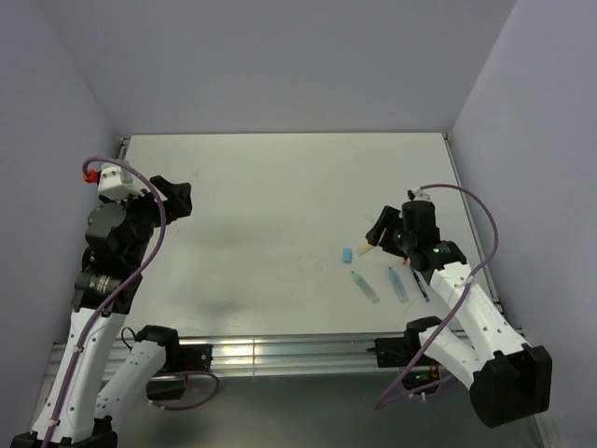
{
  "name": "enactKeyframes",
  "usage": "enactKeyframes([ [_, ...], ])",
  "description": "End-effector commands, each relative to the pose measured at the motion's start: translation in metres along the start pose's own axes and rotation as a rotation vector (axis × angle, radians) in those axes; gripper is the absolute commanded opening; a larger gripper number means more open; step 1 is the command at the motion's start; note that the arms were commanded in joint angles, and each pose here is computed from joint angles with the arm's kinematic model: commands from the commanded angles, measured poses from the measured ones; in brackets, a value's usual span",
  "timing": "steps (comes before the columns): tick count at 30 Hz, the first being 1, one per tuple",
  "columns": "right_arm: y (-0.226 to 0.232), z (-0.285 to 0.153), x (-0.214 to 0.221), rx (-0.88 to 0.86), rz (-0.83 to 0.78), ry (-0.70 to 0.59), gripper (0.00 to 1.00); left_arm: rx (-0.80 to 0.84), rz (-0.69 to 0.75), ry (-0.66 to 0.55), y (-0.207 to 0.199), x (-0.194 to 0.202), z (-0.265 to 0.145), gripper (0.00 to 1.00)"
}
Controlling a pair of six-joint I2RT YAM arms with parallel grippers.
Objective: Insert the pens into the pen caps
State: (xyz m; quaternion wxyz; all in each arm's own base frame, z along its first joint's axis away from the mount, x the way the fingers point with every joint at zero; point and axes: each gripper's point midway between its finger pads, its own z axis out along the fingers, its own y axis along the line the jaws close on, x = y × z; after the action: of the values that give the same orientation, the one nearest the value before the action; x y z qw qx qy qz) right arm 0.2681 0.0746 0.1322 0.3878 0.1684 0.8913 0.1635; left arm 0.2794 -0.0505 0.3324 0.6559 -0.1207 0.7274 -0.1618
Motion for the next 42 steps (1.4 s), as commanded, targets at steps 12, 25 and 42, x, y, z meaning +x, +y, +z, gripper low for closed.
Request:
enactKeyframes([
  [12,-0.013,0.014,0.067,0.180,-0.093,0.233,0.64,0.023,-0.016,-0.035,-0.006,-0.012,-0.004,0.99],
  [25,-0.018,0.023,0.099,0.247,-0.200,0.353,0.64,0.015,-0.012,-0.037,-0.005,-0.012,-0.004,0.99],
  [42,-0.015,0.025,0.118,0.264,-0.298,0.431,0.64,0.012,-0.010,-0.034,-0.004,-0.011,-0.003,0.99],
])
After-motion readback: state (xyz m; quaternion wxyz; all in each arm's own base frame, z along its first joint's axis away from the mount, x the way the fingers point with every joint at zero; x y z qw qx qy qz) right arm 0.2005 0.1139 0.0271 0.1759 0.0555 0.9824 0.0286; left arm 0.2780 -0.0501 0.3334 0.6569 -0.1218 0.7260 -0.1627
